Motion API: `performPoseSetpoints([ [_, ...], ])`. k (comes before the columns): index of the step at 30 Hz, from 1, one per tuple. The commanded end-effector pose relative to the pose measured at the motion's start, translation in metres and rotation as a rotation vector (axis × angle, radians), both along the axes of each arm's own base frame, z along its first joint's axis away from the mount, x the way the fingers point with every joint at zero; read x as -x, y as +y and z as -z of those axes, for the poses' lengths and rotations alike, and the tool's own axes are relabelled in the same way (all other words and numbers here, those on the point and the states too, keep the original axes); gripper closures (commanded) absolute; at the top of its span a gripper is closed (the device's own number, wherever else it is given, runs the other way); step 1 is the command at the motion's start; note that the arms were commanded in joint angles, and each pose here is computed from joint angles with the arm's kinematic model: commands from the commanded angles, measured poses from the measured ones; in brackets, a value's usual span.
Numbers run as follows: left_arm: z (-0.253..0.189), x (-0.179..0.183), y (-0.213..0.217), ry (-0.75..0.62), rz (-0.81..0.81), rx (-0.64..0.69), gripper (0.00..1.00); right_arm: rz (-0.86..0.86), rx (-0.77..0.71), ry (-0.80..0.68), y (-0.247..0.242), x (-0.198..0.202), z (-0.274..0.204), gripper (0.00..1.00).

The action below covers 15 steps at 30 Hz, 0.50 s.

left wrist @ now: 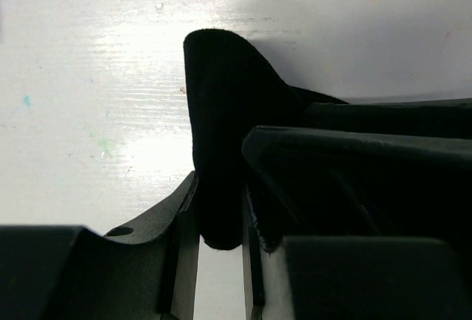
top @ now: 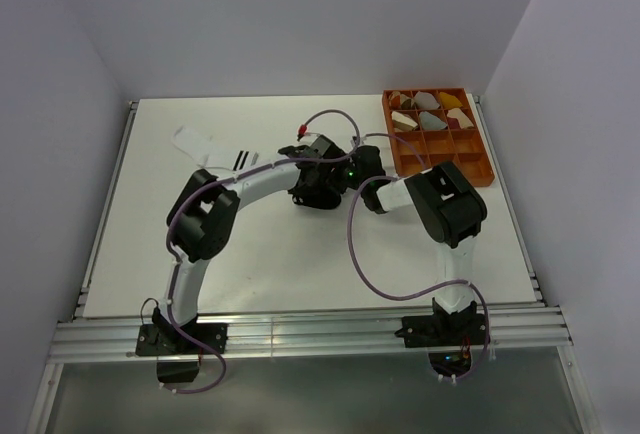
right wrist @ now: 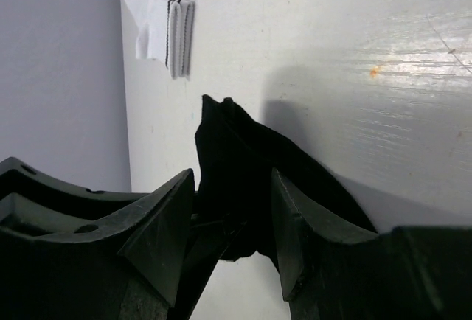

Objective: Roll the socks
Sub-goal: Roll the sock at the center of the board.

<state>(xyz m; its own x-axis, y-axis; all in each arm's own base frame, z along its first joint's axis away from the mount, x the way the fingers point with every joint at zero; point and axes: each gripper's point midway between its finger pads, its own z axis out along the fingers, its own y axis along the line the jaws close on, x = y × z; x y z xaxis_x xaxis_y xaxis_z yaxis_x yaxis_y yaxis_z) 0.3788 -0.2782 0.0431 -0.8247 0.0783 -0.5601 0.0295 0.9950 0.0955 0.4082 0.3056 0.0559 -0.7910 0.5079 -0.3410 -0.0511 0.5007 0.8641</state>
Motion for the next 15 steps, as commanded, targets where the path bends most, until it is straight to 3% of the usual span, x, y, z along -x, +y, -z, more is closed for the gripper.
performPoseSetpoints([
  [1, 0.002, 0.006, -0.001, 0.008, 0.031, -0.088, 1.00, -0.018, -0.045, -0.048, 0.005, -0.002, -0.016, 0.46],
  [15, 0.016, 0.013, -0.018, 0.032, 0.066, -0.115, 1.00, -0.070, -0.097, -0.062, 0.014, -0.001, -0.023, 0.48],
])
